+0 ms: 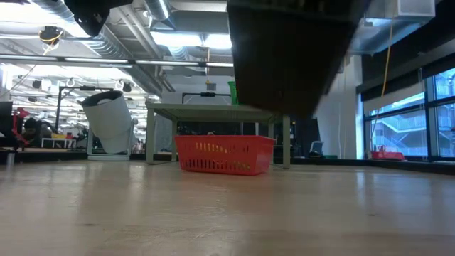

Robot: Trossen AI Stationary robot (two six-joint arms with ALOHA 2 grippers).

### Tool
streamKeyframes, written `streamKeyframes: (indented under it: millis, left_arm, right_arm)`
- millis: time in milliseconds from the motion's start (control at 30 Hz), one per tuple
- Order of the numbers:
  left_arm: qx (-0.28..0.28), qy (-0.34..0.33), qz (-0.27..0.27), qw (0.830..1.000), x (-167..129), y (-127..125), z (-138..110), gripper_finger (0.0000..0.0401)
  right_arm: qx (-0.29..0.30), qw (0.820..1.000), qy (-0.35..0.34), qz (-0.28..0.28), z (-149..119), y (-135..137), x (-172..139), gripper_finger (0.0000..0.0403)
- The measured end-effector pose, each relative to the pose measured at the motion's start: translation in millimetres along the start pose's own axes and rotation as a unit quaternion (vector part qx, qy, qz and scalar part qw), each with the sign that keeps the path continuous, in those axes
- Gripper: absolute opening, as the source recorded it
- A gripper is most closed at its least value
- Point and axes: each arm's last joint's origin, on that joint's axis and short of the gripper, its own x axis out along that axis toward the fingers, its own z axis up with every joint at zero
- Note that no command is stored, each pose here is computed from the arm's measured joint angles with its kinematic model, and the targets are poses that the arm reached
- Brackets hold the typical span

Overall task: Pick & Place Office Desk Supplies
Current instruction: Put the black bin filled with crayon boxes on the shelf

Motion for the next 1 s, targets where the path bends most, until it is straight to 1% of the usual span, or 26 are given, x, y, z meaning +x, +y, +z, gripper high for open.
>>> streamKeyframes:
  millis: [167,367,567,633,800,867,1000]
  left_arm:
    - [-0.01,0.002,0.0,1.0,1,0,-1,0.0127]
    - [-0.018,0.016,-0.012,1.0,8,-6,-4,0.0127]
    - [-0.02,0.038,-0.044,0.998,18,-15,-5,0.0127]
    - [-0.02,0.046,-0.052,0.997,20,-18,-5,0.0127]
    - [-0.027,0.052,-0.056,0.997,22,-20,-6,0.0127]
    - [-0.028,0.055,-0.056,0.997,22,-19,-7,0.0127]
    - [-0.028,0.057,-0.061,0.996,21,-20,-7,0.0127]
  right_arm:
    - [0.001,1.0,0.028,0.011,-4,14,29,0.0]
    - [-0.019,0.999,0.022,0.032,-1,24,52,0.0]
    - [-0.018,0.999,-0.003,0.047,16,15,63,0.0]
    - [-0.021,0.999,0.001,0.049,19,11,65,0.0]
    - [-0.019,0.998,0.014,0.052,23,7,78,0.0]
    - [-0.014,0.998,0.004,0.06,27,7,81,0.0]
    - [-0.011,0.998,0.004,0.063,29,6,87,0.0004]
